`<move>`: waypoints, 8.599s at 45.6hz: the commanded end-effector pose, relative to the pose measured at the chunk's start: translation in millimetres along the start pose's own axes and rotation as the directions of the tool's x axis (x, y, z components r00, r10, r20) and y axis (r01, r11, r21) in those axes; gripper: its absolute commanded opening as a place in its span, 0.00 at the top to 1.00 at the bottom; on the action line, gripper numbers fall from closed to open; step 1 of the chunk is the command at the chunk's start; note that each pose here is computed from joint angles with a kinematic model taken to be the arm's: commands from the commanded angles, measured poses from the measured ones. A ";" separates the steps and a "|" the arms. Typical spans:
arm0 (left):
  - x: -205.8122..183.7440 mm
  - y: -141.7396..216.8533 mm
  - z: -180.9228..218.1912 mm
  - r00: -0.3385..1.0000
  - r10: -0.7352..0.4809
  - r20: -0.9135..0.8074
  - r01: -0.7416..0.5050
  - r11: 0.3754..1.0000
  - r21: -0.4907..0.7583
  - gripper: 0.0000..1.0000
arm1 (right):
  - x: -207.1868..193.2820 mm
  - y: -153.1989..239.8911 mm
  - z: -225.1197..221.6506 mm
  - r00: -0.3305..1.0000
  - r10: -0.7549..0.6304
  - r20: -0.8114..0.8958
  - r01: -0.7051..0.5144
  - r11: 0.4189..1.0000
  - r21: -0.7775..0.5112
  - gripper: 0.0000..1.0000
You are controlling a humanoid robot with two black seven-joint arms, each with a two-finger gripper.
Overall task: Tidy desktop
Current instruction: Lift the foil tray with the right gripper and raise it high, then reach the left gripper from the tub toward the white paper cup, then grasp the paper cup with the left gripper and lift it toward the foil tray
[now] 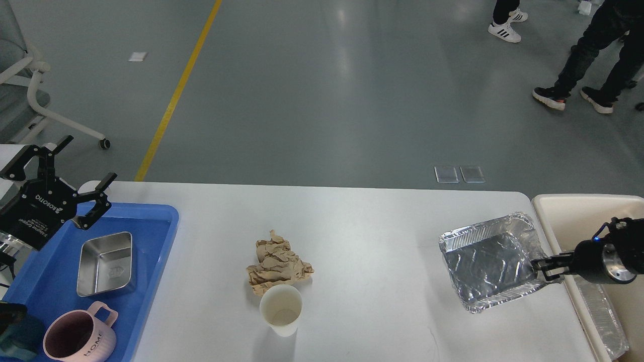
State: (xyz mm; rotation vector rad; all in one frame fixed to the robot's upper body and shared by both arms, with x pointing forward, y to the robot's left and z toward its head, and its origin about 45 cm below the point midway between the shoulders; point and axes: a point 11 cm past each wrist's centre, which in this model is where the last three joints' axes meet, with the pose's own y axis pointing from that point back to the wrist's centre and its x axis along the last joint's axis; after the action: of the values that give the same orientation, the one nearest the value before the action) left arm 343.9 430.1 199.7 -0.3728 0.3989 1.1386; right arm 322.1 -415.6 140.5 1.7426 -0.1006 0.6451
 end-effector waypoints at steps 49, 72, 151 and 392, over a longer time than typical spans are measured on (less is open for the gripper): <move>0.2 -1.0 3.0 1.000 -0.001 0.010 0.001 1.000 0.003 0.03 | 104.3 -39.1 -100.0 0.963 -0.148 0.226 0.156 0.988 -0.018 1.00; -2.5 1.5 -14.3 0.986 -0.054 0.155 0.029 0.986 0.161 0.03 | 108.0 -50.9 -118.6 0.934 -0.191 0.301 0.195 0.981 0.018 1.00; 26.3 54.7 85.1 0.456 0.096 0.885 -0.606 0.761 0.230 0.03 | 130.4 -66.5 -144.8 0.952 -0.162 0.259 0.159 0.987 0.033 1.00; -125.6 -64.0 -6.8 -0.324 -0.783 0.530 0.006 0.559 0.829 0.97 | 171.0 -58.8 -194.7 0.978 -0.121 0.169 0.106 0.990 0.098 1.00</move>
State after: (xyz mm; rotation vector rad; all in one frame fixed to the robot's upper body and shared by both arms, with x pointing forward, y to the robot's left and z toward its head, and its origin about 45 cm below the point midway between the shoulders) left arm 349.8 291.9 240.4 0.9408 -0.8458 0.0311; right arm 420.0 -176.7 195.8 1.8708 -0.1037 0.4166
